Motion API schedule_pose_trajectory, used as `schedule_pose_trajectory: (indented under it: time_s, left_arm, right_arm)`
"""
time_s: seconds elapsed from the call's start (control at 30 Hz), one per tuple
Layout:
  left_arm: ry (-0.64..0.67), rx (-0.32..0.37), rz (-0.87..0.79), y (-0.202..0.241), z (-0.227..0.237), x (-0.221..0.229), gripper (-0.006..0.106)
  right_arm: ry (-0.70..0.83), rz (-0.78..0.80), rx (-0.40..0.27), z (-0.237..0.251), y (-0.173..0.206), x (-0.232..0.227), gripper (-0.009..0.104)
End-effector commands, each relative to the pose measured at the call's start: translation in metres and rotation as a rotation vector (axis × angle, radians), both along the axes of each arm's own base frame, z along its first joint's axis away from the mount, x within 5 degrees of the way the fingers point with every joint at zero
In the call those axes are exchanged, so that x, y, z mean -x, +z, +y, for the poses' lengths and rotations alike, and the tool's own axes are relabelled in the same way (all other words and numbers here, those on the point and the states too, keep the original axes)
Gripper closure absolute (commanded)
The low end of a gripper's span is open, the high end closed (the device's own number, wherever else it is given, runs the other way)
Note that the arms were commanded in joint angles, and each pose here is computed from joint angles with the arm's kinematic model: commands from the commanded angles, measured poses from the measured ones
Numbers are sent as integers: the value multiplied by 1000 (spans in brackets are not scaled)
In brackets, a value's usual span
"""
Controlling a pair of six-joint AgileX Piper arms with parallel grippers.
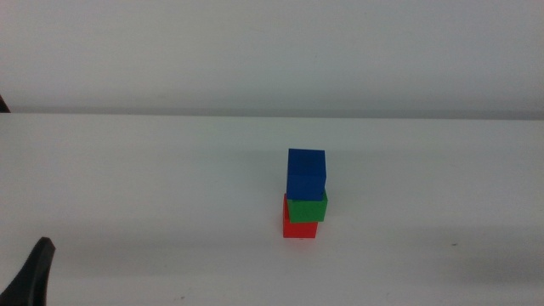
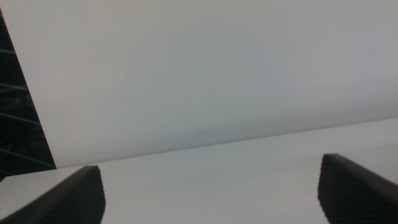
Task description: Stack red cubes first, then green, then blue cubes in a specific spot.
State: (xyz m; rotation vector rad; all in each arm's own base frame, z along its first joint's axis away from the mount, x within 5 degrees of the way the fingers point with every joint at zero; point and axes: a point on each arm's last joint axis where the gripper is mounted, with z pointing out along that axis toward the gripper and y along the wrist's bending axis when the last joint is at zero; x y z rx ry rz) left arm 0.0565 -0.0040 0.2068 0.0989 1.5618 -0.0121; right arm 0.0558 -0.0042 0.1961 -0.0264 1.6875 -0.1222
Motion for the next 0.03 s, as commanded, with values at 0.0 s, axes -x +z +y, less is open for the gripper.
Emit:
schedule_pose_trajectory:
  time_s: [0.0]
  left_arm:
    - [1,17,0,-12,0,1,9]
  right_arm:
    - [-8,-6,8,0,-12,1,4]
